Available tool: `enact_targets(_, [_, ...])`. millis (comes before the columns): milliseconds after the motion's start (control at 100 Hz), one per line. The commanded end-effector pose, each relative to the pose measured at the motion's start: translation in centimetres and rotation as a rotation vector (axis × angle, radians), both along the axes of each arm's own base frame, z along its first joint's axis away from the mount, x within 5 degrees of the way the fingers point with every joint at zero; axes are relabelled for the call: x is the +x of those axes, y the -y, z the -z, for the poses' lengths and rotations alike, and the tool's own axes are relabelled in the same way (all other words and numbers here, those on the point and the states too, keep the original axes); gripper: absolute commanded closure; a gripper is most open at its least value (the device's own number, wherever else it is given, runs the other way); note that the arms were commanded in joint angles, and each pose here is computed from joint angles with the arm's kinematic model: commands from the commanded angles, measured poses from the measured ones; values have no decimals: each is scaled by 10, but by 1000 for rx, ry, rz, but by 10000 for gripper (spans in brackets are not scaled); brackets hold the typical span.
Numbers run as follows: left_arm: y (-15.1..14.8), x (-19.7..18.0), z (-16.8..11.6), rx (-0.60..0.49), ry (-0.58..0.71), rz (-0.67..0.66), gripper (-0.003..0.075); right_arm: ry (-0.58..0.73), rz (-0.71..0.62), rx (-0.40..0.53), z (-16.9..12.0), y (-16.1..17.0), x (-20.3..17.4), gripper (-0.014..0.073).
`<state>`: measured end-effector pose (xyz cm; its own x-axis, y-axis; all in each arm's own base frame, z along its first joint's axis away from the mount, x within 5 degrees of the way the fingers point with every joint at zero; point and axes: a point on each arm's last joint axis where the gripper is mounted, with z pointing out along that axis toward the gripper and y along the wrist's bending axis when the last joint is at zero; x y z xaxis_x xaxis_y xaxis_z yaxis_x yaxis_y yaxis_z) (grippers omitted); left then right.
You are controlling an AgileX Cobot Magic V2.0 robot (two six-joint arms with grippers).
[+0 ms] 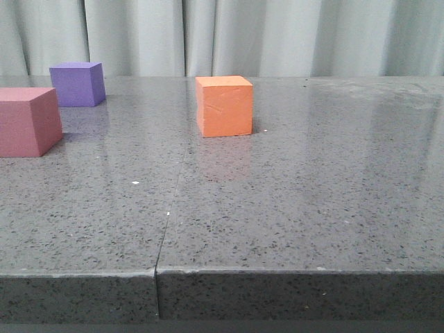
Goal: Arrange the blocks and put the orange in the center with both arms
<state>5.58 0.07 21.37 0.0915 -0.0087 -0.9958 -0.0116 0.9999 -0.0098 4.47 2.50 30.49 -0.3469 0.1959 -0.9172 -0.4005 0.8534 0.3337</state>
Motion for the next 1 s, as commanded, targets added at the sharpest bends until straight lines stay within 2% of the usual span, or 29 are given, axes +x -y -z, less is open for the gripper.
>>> enact_targets(0, [0, -5, -15, -15, 113, 3, 741, 77, 3, 32, -13, 0, 1, 656])
enact_targets(250, [1, 0, -62, -5, -11, 10, 741, 77, 3, 32, -13, 0, 1, 656])
enact_targets(650, [2, 54, -119, -6, -482, 28, 740, 77, 3, 32, -13, 0, 1, 656])
enact_targets(770, [2, 75, -126, 80, -566, 48, 723, 77, 3, 32, -13, 0, 1, 656])
enact_targets(860, [2, 91, -130, 160, -590, 70, 610, 77, 3, 32, -13, 0, 1, 656])
enact_targets(990, [2, 109, -138, 216, -583, 81, 311, 77, 3, 32, -13, 0, 1, 656])
